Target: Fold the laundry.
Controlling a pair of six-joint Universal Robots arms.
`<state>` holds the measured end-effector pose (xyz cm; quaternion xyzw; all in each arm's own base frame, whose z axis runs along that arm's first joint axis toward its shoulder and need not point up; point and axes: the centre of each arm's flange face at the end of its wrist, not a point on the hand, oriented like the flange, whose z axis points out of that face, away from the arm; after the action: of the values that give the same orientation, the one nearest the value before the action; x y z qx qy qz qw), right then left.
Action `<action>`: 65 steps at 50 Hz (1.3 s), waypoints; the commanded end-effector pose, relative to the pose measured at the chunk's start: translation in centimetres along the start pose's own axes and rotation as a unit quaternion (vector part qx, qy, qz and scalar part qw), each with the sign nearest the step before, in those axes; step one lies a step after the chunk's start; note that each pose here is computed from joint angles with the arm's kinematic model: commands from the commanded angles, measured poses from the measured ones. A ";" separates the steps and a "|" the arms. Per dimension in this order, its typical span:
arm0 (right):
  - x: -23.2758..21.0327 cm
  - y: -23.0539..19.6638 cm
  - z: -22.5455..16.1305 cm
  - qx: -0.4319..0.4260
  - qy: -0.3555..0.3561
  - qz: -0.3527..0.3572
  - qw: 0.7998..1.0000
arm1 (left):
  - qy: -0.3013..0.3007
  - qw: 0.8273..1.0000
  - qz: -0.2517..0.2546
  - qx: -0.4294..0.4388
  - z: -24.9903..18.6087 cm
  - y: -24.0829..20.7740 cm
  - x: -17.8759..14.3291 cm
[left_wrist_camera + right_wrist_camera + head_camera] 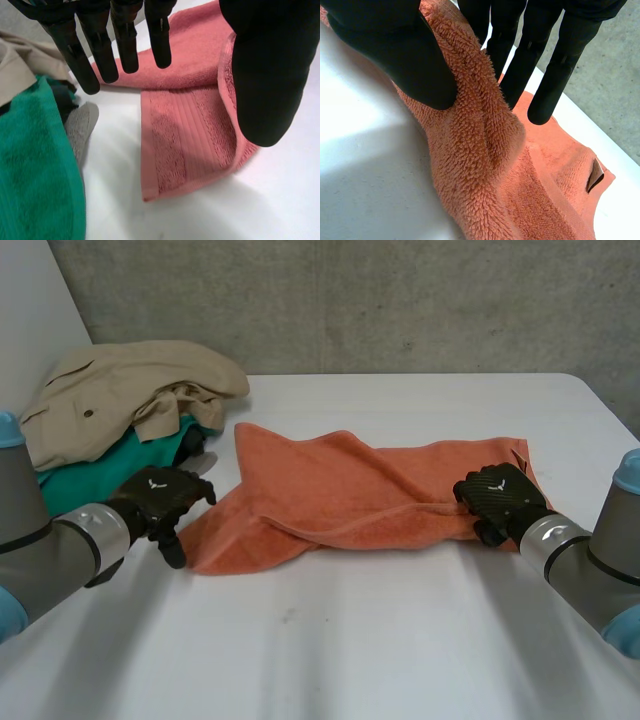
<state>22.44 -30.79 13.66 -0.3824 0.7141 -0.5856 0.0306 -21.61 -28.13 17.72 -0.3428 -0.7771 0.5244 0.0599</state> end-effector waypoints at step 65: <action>7.8 -5.0 -4.4 -0.171 -0.045 -0.131 0.975 | 0.010 0.998 0.068 -0.013 -0.9 -3.0 0.3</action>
<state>16.26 -29.85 26.59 -0.4887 0.7392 -0.4568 -0.0772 -21.57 -24.69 25.90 -0.3537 -0.7453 0.5606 0.0714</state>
